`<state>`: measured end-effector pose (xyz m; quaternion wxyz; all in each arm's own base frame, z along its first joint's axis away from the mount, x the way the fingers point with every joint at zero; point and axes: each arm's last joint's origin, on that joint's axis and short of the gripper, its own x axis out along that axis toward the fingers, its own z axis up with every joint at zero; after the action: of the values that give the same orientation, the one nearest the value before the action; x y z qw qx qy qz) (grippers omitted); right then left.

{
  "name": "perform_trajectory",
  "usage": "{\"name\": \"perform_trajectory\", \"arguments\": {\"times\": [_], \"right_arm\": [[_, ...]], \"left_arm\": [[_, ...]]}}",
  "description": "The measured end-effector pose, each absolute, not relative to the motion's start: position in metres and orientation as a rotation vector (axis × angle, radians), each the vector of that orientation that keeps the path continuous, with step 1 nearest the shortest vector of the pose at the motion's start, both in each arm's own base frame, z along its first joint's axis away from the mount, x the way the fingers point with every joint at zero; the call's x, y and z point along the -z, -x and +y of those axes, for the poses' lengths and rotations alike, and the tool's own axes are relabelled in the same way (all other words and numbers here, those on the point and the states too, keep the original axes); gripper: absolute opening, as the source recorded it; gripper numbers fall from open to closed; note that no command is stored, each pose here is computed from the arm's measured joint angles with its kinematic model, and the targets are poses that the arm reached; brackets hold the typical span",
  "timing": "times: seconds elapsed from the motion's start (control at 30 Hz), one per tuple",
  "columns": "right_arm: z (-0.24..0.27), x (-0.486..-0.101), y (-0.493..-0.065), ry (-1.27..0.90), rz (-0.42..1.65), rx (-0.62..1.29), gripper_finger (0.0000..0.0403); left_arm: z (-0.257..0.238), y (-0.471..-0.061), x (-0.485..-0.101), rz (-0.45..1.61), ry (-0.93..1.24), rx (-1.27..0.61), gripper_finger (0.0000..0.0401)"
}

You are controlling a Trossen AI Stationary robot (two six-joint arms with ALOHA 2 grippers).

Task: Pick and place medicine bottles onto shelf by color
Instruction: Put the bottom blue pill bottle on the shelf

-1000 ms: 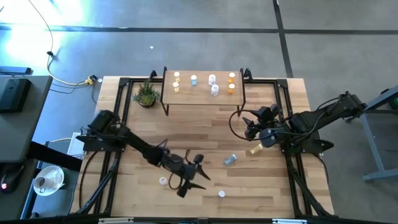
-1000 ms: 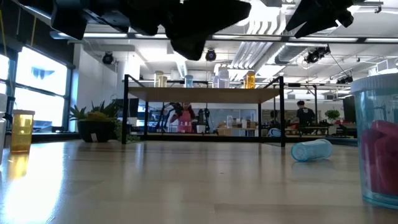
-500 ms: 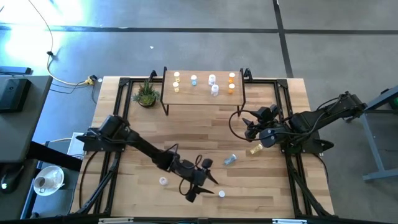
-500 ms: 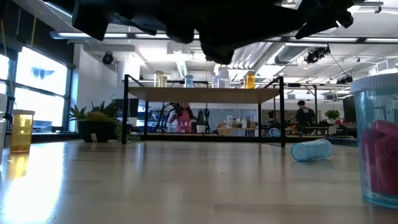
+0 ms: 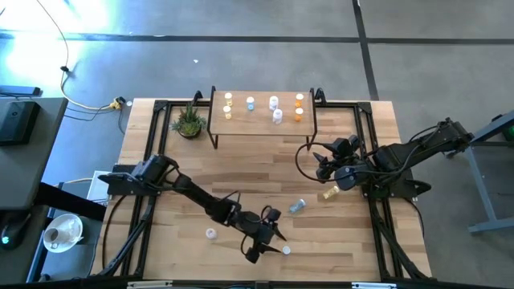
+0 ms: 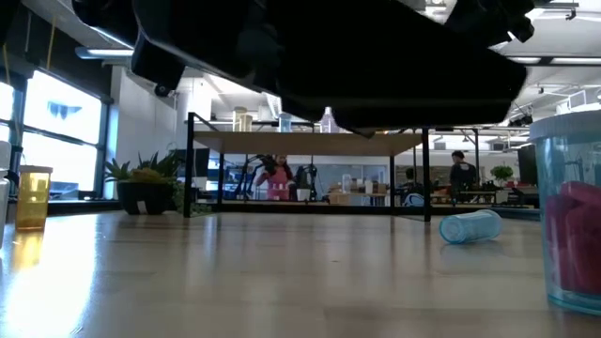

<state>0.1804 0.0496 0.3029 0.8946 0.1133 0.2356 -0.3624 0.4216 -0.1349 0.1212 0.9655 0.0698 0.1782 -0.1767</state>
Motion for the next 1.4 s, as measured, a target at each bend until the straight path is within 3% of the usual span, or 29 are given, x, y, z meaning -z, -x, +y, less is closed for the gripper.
{"name": "perform_trajectory", "arguments": {"times": [0.9, 1.4], "right_arm": [[0.049, -0.303, -0.18, -0.23, 0.493, 0.753, 0.0209], [0.049, -0.302, -0.18, -0.227, 0.496, 0.754, 0.0209]], "left_arm": [[-0.136, -0.433, -0.131, 0.31, -0.123, 0.396, 0.0186], [-0.135, -0.436, -0.114, 0.331, -0.079, 0.383, 0.0186]]}}
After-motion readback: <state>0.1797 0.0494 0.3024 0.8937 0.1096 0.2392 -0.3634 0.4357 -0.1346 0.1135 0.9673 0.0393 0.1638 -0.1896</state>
